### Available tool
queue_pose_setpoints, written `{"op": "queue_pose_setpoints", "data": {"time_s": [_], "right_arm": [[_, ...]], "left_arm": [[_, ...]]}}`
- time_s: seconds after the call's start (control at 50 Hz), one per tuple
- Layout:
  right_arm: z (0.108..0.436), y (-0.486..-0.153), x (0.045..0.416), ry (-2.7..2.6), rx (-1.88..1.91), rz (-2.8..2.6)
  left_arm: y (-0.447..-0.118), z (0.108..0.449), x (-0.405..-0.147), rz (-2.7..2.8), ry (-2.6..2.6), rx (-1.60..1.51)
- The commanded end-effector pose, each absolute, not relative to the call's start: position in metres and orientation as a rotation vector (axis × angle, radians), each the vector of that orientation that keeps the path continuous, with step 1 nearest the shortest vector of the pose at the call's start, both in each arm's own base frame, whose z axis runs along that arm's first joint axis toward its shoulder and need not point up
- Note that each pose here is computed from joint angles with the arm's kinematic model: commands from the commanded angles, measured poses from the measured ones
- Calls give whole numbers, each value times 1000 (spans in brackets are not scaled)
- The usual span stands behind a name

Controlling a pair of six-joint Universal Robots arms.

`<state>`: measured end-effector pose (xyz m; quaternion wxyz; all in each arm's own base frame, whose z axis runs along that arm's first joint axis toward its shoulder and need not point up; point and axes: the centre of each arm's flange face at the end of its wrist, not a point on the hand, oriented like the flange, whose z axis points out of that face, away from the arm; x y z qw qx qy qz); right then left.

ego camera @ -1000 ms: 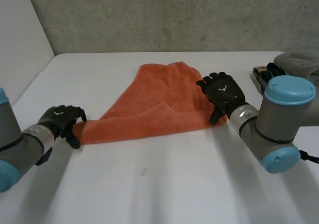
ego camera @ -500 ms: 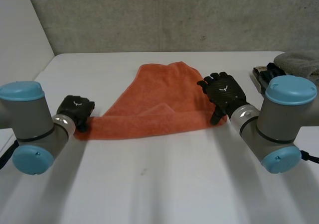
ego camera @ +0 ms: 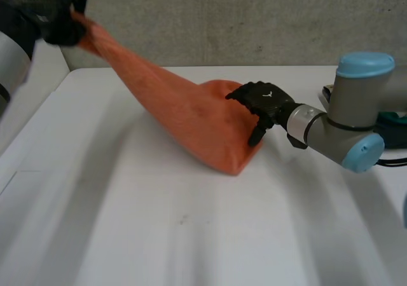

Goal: Fold the laundry.

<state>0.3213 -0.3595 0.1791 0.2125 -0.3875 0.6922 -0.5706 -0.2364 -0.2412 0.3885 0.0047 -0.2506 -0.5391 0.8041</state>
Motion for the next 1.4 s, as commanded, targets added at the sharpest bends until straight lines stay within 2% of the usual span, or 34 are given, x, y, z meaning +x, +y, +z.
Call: {"op": "queue_pose_setpoints", "data": {"time_s": [0.02,0.12,0.18,0.26,0.34,0.42,0.56,0.66,0.74,0.84,0.86,0.92,0.96,1.0,1.1,1.2,1.26,1.3,1.32,1.34,1.4], "right_arm": [[154,-346,334,2023,-999,-1307],[127,-316,360,2013,-996,-1182],[129,-321,366,1996,-949,-1268],[155,-346,364,1987,-807,-1548],[194,-371,358,1865,-722,-1820],[203,-373,369,1724,-813,-1809],[189,-350,409,1558,-959,-1644],[167,-330,438,1527,-971,-1567],[163,-330,449,1506,-952,-1628],[212,-393,412,1535,-638,-2143],[233,-408,394,1543,-531,-2286],[261,-416,377,1521,-525,-2391],[287,-405,365,1559,-616,-2376],[303,-386,357,1608,-690,-2322],[319,-340,341,1693,-824,-2272],[302,-296,325,1840,-943,-2246],[256,-259,333,1933,-1039,-2108],[234,-244,338,1957,-1084,-2037],[211,-233,343,1979,-1127,-1972],[188,-227,347,2004,-1156,-1919],[157,-228,352,2058,-1162,-1865]], "left_arm": [[-236,415,-237,2551,-1609,-761],[-238,414,-246,2511,-1593,-739],[-242,412,-249,2491,-1606,-725],[-242,415,-246,2466,-1622,-660],[-225,432,-242,2458,-1573,-644],[-207,443,-241,2431,-1513,-662],[-191,448,-243,2360,-1470,-656],[-188,443,-245,2310,-1481,-629],[-190,441,-243,2304,-1491,-619],[-211,431,-231,2329,-1573,-585],[-221,426,-224,2343,-1607,-571],[-239,421,-214,2363,-1641,-544],[-274,403,-206,2351,-1707,-525],[-295,385,-210,2315,-1741,-524],[-333,350,-225,2262,-1794,-516],[-366,305,-238,2205,-1893,-502],[-387,261,-244,2119,-2011,-514],[-390,240,-248,2060,-2066,-544],[-390,221,-251,2002,-2122,-578],[-387,207,-254,1952,-2174,-618],[-381,186,-259,1876,-2252,-694]]}}
